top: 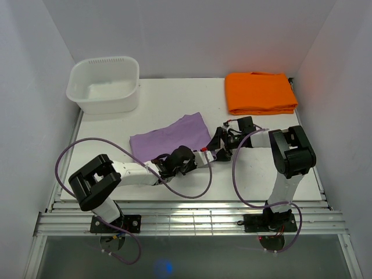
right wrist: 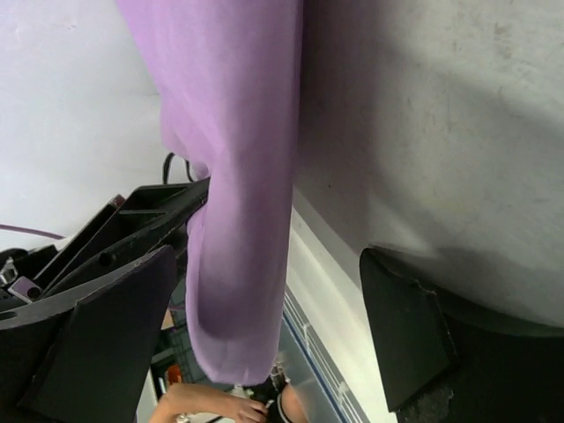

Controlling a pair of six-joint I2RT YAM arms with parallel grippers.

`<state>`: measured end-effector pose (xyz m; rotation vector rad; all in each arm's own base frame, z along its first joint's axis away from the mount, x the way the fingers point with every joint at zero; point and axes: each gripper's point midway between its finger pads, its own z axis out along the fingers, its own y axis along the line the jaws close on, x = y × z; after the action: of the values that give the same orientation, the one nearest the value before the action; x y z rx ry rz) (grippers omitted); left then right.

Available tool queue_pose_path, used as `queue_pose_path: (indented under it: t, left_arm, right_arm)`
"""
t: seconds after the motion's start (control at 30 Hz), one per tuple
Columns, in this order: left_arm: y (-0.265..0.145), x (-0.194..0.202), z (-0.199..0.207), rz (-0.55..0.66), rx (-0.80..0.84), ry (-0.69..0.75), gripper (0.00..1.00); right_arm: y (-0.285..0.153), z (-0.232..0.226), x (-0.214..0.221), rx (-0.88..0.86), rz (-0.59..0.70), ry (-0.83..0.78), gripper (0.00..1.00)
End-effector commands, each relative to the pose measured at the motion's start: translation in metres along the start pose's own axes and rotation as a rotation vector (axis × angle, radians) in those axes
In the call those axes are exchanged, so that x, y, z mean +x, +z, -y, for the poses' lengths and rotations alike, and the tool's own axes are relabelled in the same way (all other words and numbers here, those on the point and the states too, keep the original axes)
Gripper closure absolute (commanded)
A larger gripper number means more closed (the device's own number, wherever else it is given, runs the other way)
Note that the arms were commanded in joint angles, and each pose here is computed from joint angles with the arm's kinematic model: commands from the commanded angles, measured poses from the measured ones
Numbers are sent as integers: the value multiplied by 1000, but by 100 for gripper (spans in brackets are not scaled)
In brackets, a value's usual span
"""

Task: Fold and stack the trousers
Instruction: Neatly place the folded trousers to the corner

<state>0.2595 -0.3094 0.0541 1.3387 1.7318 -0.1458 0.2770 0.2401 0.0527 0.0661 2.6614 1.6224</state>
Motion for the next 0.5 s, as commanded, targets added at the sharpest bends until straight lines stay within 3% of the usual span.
queue_pose_path:
  t: [0.0, 0.2, 0.4, 0.47]
  left_arm:
    - [0, -27, -6, 65, 5, -68, 100]
    - [5, -29, -4, 62, 18, -77, 100]
    - [6, -28, -2, 59, 24, -94, 100]
    - [6, -28, -2, 61, 25, -95, 100]
  right_arm:
    - [8, -18, -8, -113, 16, 1, 10]
    - [28, -43, -28, -199, 62, -39, 10]
    - [49, -45, -28, -182, 59, -69, 1]
    - [53, -43, -25, -178, 50, -77, 14]
